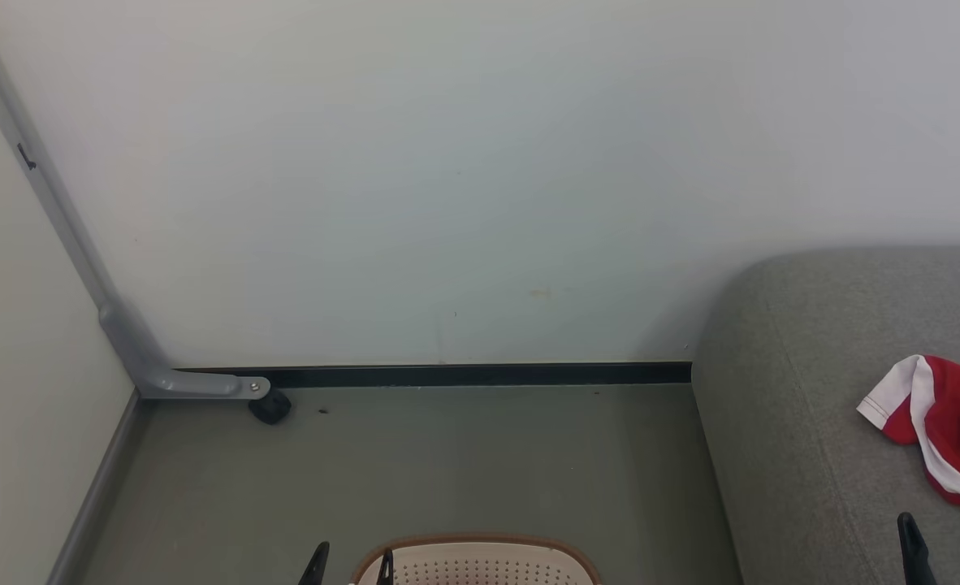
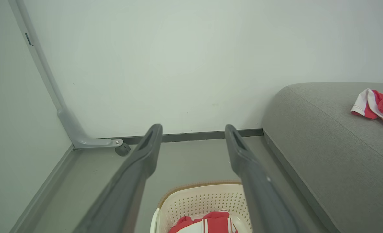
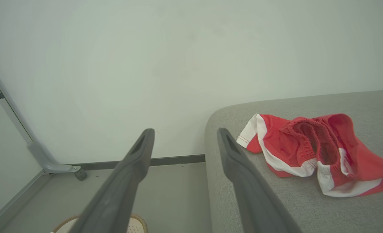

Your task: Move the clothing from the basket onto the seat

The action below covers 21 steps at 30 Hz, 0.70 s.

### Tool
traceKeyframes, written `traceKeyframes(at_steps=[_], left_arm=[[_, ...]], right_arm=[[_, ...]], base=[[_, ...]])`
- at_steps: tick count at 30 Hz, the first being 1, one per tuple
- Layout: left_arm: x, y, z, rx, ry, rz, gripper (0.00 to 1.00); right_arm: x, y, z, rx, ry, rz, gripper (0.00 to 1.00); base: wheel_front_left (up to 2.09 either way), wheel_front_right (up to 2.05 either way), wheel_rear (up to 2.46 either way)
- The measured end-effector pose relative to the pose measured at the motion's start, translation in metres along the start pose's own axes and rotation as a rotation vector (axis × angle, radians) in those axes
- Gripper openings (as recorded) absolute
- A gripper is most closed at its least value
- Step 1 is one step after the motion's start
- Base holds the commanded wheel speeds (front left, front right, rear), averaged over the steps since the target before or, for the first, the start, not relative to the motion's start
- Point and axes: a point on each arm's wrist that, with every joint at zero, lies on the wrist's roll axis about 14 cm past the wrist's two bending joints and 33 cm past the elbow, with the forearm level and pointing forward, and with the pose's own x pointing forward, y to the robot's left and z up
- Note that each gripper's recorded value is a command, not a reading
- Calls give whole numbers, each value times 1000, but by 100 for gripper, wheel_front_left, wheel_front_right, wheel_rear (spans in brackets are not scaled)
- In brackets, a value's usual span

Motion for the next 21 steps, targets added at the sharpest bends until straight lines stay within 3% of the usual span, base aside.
traceKeyframes(at_steps=[12,21], left_arm=[[-2,-11,-24,-16,82,-32,100],[0,-52,-79,-71,307,-160,100]], right_arm=[[7,1,4,-1,-9,9,100],[18,5,15,-22,-25,68,100]], base=[[0,0,0],[0,0,0]])
